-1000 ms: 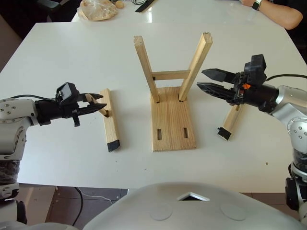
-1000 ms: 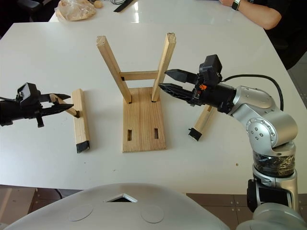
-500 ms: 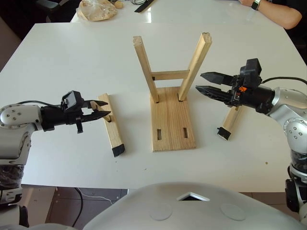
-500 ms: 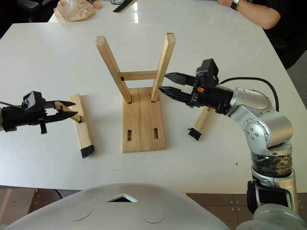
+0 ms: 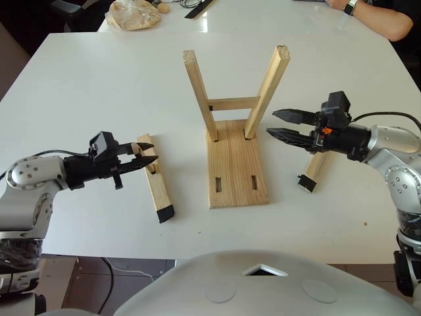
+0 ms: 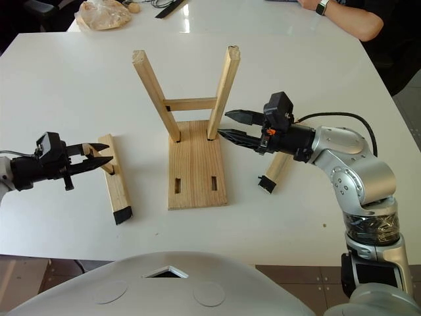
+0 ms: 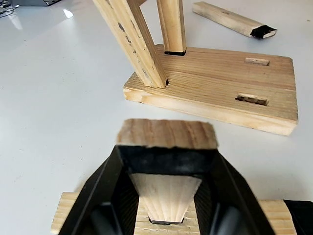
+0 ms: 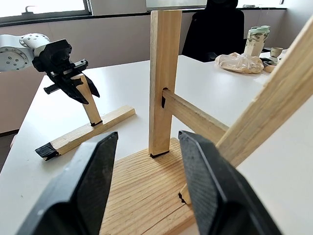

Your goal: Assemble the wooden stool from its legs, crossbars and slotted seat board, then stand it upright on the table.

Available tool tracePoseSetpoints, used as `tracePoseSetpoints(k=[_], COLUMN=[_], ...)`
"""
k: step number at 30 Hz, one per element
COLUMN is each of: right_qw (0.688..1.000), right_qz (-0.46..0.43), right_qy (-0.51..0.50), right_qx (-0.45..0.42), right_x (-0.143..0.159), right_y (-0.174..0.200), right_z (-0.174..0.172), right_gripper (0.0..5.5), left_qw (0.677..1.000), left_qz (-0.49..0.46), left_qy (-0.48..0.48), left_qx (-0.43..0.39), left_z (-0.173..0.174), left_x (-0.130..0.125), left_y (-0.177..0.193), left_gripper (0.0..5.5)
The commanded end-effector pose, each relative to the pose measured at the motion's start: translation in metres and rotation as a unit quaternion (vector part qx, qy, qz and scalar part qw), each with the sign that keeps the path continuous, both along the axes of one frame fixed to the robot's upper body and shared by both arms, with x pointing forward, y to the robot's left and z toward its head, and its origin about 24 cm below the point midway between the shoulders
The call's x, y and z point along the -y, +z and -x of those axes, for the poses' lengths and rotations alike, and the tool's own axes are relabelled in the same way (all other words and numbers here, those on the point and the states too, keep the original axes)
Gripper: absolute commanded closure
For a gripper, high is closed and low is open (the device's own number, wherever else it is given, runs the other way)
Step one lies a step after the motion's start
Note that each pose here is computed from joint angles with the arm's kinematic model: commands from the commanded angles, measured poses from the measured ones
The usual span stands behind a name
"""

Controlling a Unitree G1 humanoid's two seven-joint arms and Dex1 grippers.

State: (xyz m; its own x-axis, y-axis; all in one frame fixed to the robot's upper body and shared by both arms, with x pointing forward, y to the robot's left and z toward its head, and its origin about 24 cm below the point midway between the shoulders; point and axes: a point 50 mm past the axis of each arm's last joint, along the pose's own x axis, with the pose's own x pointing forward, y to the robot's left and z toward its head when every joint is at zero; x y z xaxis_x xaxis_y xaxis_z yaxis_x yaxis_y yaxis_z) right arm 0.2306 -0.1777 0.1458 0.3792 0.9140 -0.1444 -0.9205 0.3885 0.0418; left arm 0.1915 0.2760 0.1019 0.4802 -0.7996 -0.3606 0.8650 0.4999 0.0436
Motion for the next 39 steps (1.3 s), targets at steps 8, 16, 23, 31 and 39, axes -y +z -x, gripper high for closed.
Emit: tracePoseSetpoints(k=[8,16,23,31,39], right_qw=[1.0,0.999,0.999,0.999,0.999], right_qz=[0.028,0.035,0.038,0.047,0.042], right_qy=[0.009,0.014,0.012,0.008,-0.002], right_qx=[0.003,0.004,0.004,0.009,0.009], right_x=[0.003,0.002,0.002,0.005,0.002], right_y=[0.0,0.0,-0.002,-0.003,-0.005], right_z=[-0.002,-0.003,-0.003,-0.003,0.0], right_gripper=[3.21,3.21,3.21,3.21,3.21], left_qw=[0.982,0.981,0.981,0.987,0.987], left_qz=[0.028,-0.043,-0.076,0.058,0.132], left_qy=[0.083,0.1,0.113,0.132,0.087], left_qx=[-0.166,-0.16,-0.136,-0.068,0.008], left_z=[0.044,0.046,0.04,0.025,0.011], left_x=[-0.001,-0.001,0.009,0.01,0.02], left_y=[-0.074,-0.088,-0.107,-0.058,0.022], left_gripper=[4.19,4.19,2.94,2.38,2.38])
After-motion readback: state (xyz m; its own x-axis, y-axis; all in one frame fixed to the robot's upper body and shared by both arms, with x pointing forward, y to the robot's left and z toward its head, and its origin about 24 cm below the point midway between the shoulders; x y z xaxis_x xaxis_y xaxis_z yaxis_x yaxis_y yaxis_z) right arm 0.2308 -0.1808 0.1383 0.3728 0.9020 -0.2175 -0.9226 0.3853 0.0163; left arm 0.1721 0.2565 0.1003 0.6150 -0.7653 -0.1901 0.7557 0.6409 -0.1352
